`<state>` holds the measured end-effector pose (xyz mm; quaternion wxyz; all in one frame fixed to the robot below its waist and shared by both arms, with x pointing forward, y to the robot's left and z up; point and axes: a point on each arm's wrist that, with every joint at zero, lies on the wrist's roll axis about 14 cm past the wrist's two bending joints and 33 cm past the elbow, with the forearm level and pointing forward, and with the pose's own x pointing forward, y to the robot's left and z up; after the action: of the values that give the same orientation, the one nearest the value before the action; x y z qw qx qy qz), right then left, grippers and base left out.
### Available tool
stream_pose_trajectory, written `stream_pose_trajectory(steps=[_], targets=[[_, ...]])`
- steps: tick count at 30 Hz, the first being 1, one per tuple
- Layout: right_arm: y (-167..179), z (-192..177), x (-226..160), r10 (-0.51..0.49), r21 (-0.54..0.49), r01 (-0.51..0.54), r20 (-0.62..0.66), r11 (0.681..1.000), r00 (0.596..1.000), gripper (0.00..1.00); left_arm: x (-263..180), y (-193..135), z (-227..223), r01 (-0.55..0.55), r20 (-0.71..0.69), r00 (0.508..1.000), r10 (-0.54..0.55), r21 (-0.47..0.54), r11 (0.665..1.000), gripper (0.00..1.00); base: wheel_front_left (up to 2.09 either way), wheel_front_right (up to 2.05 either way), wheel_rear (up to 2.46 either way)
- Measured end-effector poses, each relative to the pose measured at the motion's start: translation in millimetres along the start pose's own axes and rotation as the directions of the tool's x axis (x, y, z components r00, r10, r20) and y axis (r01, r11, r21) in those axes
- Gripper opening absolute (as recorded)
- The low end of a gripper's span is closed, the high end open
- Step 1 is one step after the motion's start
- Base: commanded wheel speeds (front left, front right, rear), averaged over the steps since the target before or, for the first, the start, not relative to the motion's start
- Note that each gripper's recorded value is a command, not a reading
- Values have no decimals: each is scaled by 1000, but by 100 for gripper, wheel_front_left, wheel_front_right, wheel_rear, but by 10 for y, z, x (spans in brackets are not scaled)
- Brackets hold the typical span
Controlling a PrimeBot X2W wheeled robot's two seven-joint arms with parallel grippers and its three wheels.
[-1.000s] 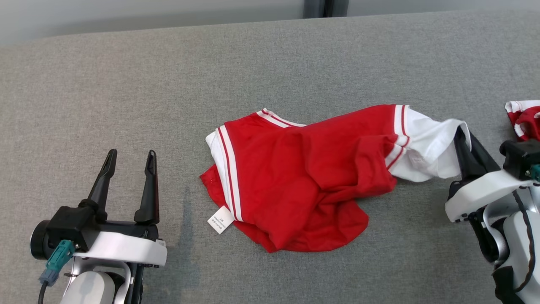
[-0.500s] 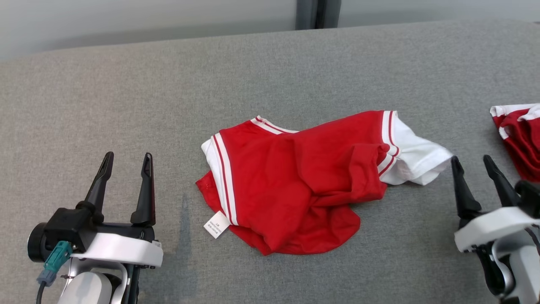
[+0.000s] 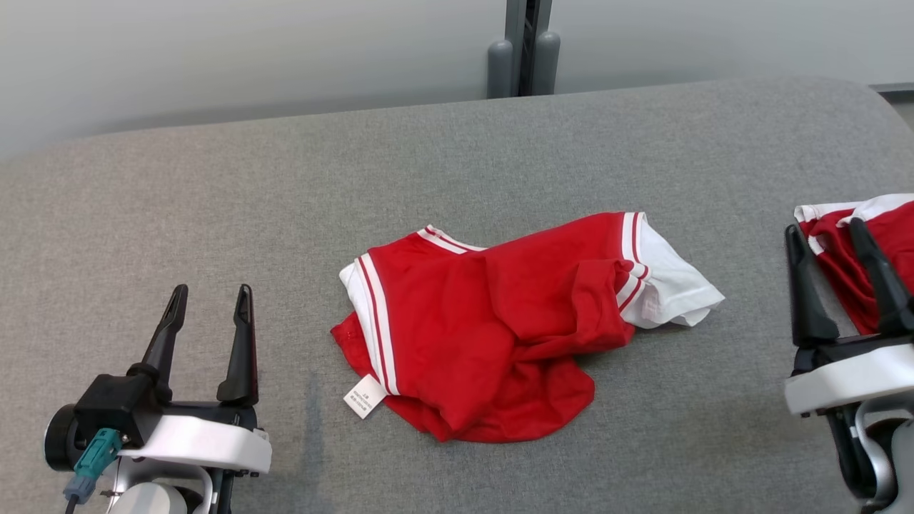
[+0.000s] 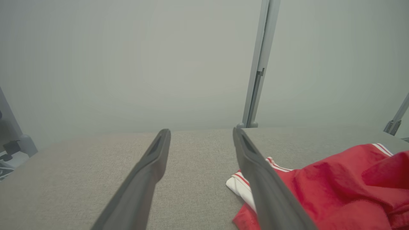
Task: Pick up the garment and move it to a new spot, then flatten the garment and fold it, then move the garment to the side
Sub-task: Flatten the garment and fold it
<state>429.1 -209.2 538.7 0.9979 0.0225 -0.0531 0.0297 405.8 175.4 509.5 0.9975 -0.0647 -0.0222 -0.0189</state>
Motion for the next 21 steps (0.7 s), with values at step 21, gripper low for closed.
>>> stream_pose_trajectory(steps=[21], targets=[[296, 73, -246, 54, 43, -53, -30, 998, 998, 100, -201, -172, 105, 31, 8, 1000, -31, -20, 999, 100, 0, 0, 0]])
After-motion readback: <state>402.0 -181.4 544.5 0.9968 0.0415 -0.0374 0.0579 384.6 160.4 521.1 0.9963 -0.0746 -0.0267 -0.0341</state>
